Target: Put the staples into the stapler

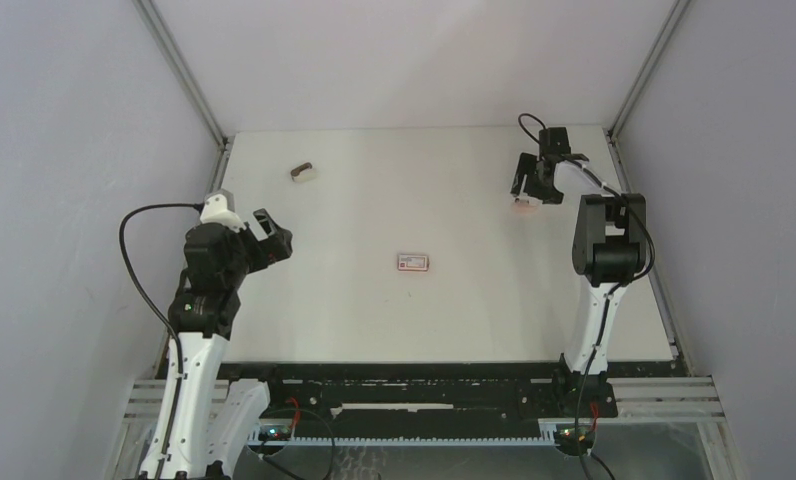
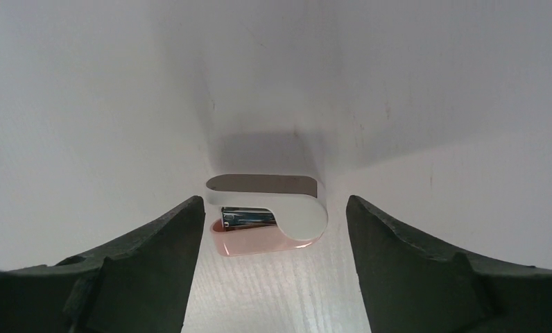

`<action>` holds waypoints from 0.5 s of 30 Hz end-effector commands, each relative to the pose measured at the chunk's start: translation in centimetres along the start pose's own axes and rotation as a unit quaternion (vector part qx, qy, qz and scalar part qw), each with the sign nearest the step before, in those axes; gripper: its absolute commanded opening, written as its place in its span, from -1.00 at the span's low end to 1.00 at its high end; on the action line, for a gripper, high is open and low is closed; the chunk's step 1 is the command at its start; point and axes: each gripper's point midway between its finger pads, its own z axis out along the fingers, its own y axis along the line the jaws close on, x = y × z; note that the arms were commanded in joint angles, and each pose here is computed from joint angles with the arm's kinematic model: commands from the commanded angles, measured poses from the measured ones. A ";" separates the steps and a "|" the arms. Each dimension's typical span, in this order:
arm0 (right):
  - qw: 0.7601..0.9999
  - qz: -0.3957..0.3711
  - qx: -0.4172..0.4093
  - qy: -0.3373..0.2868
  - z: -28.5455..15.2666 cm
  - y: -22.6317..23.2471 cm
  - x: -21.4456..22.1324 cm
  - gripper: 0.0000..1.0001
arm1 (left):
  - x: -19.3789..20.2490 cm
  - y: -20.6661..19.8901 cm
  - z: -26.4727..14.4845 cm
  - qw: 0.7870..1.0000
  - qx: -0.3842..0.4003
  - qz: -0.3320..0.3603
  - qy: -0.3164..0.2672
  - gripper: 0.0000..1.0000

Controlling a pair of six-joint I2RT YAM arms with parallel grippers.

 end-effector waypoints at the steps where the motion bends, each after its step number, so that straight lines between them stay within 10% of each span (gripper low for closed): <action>1: 1.000 -0.020 -0.007 -0.013 -0.4 0.6 -1.4 0.44 | 0.0 -0.1 0.4 1.000 0.007 -0.001 -0.003 0.99; 15: 0.998 -0.063 -0.012 0.013 -0.5 1.7 1.0 -0.22 | 0.0 -0.2 0.3 1.000 0.010 -0.001 -0.003 0.99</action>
